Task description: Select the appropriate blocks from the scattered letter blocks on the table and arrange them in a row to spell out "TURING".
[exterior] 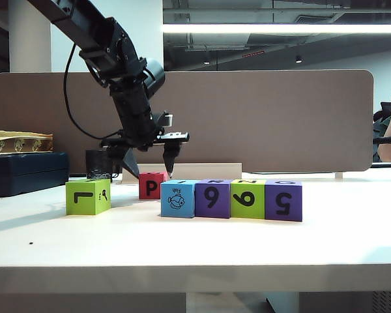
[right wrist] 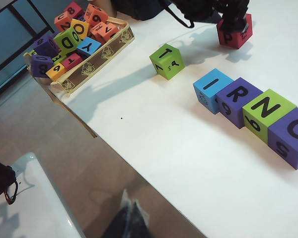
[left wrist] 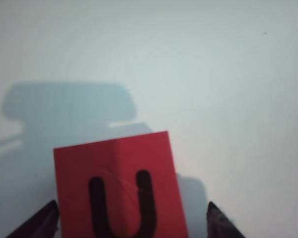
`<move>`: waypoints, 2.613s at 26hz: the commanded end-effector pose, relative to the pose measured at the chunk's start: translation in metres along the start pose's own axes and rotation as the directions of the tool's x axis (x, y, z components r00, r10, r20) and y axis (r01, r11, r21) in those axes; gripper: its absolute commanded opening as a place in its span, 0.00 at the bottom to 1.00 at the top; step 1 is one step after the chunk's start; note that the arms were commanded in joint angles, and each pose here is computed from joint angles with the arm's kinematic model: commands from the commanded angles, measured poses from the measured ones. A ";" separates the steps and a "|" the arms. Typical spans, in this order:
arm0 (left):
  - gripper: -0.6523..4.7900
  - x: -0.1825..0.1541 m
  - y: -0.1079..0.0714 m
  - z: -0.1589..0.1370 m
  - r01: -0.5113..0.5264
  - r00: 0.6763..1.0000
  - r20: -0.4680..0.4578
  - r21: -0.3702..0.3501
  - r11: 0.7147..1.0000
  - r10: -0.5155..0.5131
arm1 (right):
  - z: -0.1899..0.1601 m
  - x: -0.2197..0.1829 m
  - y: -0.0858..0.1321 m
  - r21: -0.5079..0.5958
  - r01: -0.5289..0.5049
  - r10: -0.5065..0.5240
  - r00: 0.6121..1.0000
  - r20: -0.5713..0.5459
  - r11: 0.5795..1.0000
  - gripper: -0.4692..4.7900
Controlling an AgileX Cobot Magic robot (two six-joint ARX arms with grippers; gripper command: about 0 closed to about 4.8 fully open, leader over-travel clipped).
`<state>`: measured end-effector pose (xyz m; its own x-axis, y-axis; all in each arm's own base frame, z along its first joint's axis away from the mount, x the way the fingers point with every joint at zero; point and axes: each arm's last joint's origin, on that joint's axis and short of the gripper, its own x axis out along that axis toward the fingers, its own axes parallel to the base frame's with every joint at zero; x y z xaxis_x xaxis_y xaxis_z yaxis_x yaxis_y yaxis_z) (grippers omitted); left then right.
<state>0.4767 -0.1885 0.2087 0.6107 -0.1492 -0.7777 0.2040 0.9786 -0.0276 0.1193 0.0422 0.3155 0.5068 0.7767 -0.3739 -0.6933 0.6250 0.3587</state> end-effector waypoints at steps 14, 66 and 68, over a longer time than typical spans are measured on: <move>0.60 0.010 0.001 -0.004 -0.006 1.000 -0.005 -0.004 1.000 0.006 | 0.002 -0.001 0.001 -0.015 -0.002 0.003 1.000 0.013 1.000 0.09; 0.62 -0.053 -0.018 -0.049 0.149 0.837 -0.537 0.044 0.988 -0.103 | 0.002 -0.001 0.001 -0.015 0.001 -0.001 1.000 0.013 1.000 0.09; 0.63 -0.053 -0.018 -0.049 0.149 0.836 -0.539 0.043 0.988 -0.102 | 0.002 -0.001 0.001 -0.015 0.001 -0.001 1.000 0.013 1.000 0.09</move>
<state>0.4050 -0.1905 0.2185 0.0872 -0.1451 -0.9856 0.3229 0.9400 -0.1098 0.1194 0.0421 0.3154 0.5096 0.7741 -0.3755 -0.6910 0.6283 0.3573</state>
